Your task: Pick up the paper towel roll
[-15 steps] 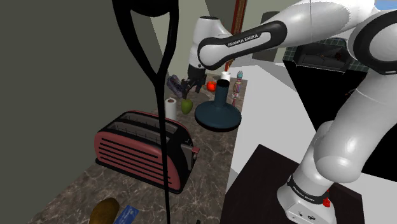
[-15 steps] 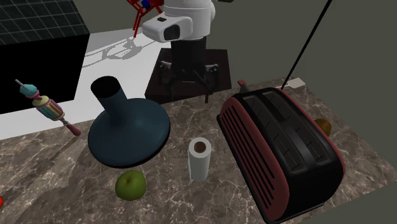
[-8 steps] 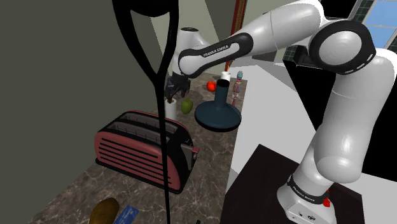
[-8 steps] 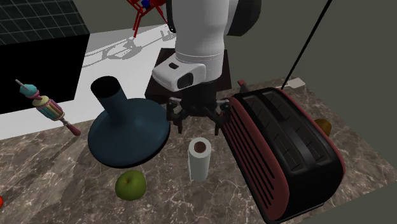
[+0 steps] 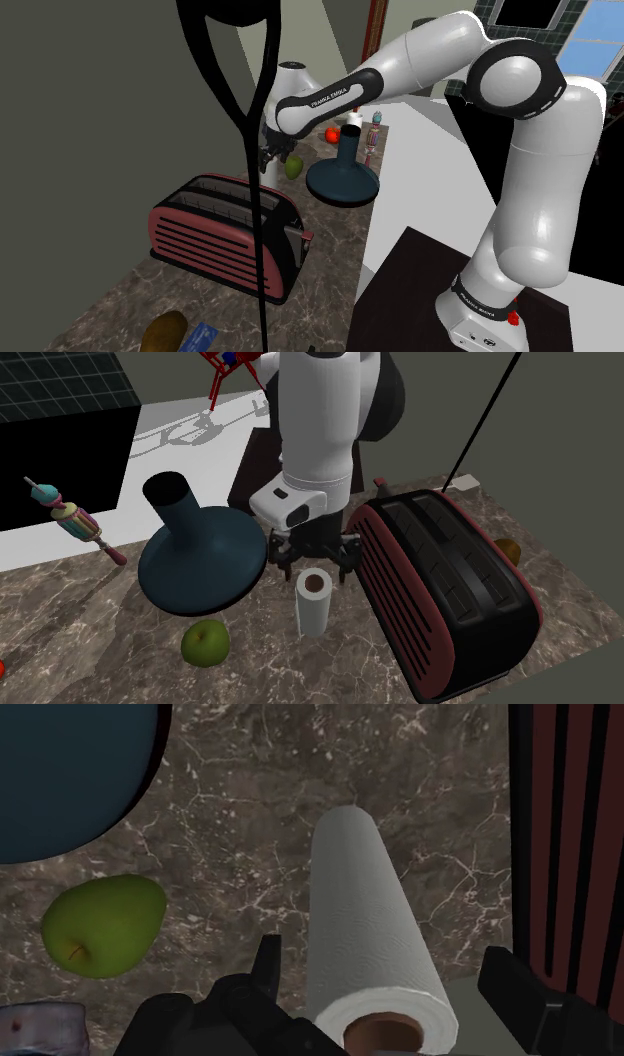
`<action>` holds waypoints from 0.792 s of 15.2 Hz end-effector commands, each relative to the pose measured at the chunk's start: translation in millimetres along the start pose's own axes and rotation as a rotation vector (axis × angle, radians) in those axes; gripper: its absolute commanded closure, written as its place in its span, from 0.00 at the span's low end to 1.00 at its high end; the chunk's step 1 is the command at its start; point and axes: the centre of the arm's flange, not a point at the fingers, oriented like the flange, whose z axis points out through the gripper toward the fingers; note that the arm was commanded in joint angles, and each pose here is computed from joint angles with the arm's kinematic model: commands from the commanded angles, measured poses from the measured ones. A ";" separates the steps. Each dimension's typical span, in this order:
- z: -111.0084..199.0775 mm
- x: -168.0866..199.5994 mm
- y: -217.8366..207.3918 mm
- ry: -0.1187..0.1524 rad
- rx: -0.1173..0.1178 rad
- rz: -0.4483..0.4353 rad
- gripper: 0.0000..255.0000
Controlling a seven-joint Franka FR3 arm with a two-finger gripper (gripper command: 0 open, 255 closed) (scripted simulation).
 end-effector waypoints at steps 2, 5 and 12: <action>7.6 -1.5 0.0 0.001 0.000 0.000 0.00; 7.4 -1.4 0.3 0.000 0.000 0.000 1.00; 7.6 -1.5 0.0 0.001 0.000 0.000 1.00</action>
